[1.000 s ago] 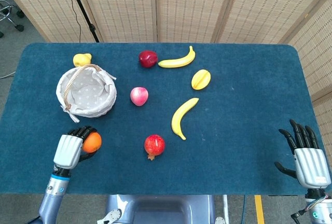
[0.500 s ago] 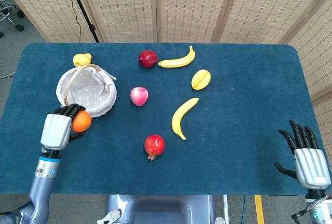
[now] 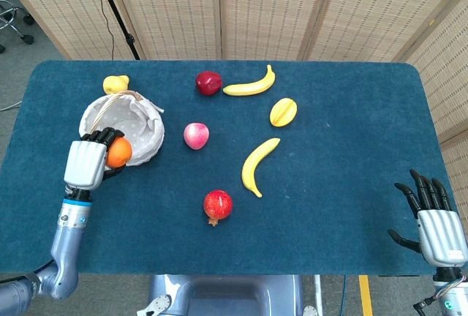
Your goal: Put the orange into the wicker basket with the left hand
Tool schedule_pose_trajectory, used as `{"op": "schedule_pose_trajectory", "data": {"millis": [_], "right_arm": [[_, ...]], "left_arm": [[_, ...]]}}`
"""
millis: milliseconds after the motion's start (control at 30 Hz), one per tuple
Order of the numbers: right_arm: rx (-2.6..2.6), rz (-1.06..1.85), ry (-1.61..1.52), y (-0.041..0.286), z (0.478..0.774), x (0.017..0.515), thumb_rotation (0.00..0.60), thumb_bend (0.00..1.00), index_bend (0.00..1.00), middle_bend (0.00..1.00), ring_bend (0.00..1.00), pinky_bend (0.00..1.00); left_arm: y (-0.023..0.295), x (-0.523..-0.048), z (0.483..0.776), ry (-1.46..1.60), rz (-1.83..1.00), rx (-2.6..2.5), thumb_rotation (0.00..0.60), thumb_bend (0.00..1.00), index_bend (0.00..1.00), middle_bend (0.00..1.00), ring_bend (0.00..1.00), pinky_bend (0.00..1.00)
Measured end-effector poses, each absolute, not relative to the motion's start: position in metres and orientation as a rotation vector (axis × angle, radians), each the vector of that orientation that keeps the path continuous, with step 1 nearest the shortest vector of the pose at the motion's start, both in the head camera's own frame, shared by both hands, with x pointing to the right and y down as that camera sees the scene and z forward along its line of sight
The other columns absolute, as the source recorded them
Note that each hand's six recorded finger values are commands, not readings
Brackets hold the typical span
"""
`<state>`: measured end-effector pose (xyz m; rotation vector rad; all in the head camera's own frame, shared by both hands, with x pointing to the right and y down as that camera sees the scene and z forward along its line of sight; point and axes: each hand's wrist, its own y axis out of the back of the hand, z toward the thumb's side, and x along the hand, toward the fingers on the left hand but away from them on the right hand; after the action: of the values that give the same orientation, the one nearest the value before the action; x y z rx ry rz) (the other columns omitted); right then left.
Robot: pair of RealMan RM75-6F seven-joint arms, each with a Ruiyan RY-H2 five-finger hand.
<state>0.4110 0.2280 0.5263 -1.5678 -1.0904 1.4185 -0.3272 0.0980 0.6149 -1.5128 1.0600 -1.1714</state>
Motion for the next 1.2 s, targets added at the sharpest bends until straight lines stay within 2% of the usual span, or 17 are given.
{"op": "schedule_pose_trajectory", "data": {"millis": [167, 267, 333, 400, 467, 500, 600, 967, 1200], "right_arm": [[-1.568, 1.417, -1.097, 0.229, 0.525, 0.412, 0.6, 0.0, 0.18, 0.0, 0.0, 0.0], [-1.571, 1.415, -1.096, 0.229, 0.525, 0.411, 0.6, 0.0, 0.18, 0.0, 0.0, 0.0], [-1.578, 1.412, -1.094, 0.229, 0.525, 0.41, 0.6, 0.0, 0.19, 0.0, 0.0, 0.0], [-1.584, 1.407, -1.094, 0.23, 0.525, 0.41, 0.6, 0.0, 0.19, 0.0, 0.0, 0.0], [-1.587, 1.404, -1.095, 0.23, 0.524, 0.409, 0.6, 0.0, 0.19, 0.0, 0.0, 0.0], [-1.586, 1.402, -1.096, 0.23, 0.524, 0.409, 0.6, 0.0, 0.2, 0.0, 0.0, 0.0], [-1.589, 1.399, -1.097, 0.23, 0.523, 0.409, 0.6, 0.0, 0.2, 0.0, 0.0, 0.0], [-1.593, 1.394, -1.091, 0.23, 0.523, 0.408, 0.6, 0.0, 0.21, 0.0, 0.0, 0.0], [-1.592, 1.401, -1.092, 0.23, 0.524, 0.41, 0.6, 0.0, 0.21, 0.0, 0.0, 0.0]], "left_arm": [[0.09, -0.33, 0.612, 1.066, -1.184, -1.483, 0.6, 0.3, 0.69, 0.5, 0.53, 0.55], [0.086, -0.334, 0.612, 1.072, -1.201, -1.466, 0.6, 0.29, 0.61, 0.45, 0.47, 0.52], [0.083, -0.336, 0.612, 1.071, -1.21, -1.463, 0.6, 0.28, 0.53, 0.34, 0.38, 0.42], [0.081, -0.339, 0.613, 1.064, -1.219, -1.457, 0.6, 0.24, 0.38, 0.17, 0.21, 0.24], [0.081, -0.341, 0.615, 1.05, -1.235, -1.456, 0.6, 0.21, 0.24, 0.06, 0.09, 0.11], [0.081, -0.342, 0.617, 1.038, -1.251, -1.46, 0.6, 0.18, 0.16, 0.02, 0.04, 0.05], [0.082, -0.346, 0.621, 1.005, -1.3, -1.475, 0.6, 0.12, 0.03, 0.0, 0.0, 0.0], [0.087, -0.341, 0.616, 0.971, -1.312, -1.51, 0.6, 0.11, 0.01, 0.0, 0.0, 0.0], [0.106, -0.331, 0.597, 0.963, -1.227, -1.545, 0.6, 0.11, 0.01, 0.0, 0.0, 0.0]]}}
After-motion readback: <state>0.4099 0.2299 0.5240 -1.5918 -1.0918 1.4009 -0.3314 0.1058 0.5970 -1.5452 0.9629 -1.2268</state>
